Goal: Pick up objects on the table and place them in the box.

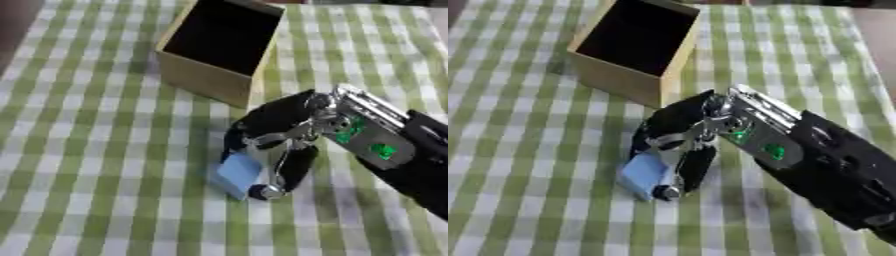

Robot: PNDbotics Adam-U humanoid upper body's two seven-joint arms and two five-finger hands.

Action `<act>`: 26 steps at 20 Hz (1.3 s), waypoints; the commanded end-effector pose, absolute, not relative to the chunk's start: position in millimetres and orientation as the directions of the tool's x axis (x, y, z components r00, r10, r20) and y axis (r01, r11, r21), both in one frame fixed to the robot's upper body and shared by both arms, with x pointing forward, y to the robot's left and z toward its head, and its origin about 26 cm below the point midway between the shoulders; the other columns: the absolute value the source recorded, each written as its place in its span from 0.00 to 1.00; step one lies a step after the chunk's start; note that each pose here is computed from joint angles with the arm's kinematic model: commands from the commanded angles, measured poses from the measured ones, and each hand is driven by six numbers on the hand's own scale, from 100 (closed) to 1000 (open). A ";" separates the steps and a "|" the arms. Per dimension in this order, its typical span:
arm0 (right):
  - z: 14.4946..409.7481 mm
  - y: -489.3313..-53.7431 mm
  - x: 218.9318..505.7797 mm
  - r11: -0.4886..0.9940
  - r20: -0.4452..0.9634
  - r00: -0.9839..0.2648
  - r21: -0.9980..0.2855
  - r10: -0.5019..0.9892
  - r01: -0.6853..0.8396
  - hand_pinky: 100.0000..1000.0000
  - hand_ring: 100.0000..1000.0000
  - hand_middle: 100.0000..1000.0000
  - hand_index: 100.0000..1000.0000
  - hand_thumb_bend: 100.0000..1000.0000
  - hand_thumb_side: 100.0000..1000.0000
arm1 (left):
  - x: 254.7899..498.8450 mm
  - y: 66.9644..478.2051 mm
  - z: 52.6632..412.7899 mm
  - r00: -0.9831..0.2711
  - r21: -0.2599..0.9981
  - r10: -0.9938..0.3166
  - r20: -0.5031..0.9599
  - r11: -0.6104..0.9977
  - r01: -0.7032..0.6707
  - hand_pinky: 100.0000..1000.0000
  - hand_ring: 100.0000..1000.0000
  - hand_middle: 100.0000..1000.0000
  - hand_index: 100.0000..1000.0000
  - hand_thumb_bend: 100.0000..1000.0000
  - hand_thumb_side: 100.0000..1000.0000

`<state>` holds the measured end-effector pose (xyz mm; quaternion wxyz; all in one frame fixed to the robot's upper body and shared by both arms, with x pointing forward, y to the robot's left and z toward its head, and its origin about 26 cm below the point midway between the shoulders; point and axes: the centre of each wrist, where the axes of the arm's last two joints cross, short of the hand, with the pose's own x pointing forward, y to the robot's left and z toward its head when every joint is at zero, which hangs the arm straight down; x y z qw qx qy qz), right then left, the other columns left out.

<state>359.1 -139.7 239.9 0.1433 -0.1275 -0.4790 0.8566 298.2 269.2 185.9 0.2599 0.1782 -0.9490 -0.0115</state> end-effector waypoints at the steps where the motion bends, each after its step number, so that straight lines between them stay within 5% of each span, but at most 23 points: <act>1: 249.7 -147.5 355.2 -0.452 -0.093 -0.920 -0.887 0.380 -0.097 0.79 0.79 0.44 0.57 0.04 0.46 | 296.2 269.6 194.0 -0.817 0.115 -0.341 0.464 0.938 -0.327 0.63 0.64 0.60 0.68 0.17 0.57; 9: 256.0 -158.2 347.8 -0.306 -0.044 -0.893 -0.946 0.447 -0.106 0.72 0.72 0.38 0.49 0.00 0.42 | 296.1 270.0 193.7 -0.815 0.118 -0.341 0.469 0.938 -0.325 0.63 0.64 0.60 0.67 0.16 0.57; 19: 318.6 -171.4 315.2 -0.158 -0.097 -0.860 -0.987 0.501 0.019 0.71 0.68 0.39 0.50 0.00 0.36 | 296.1 273.5 195.9 -0.811 0.118 -0.357 0.463 0.932 -0.343 0.63 0.65 0.60 0.68 0.16 0.57; 26: 360.2 -197.7 337.9 0.008 -0.096 -0.763 -0.991 0.639 0.132 0.69 0.67 0.40 0.51 0.00 0.35 | 296.8 274.9 199.5 -0.810 0.100 -0.365 0.459 0.927 -0.361 0.63 0.64 0.60 0.68 0.15 0.56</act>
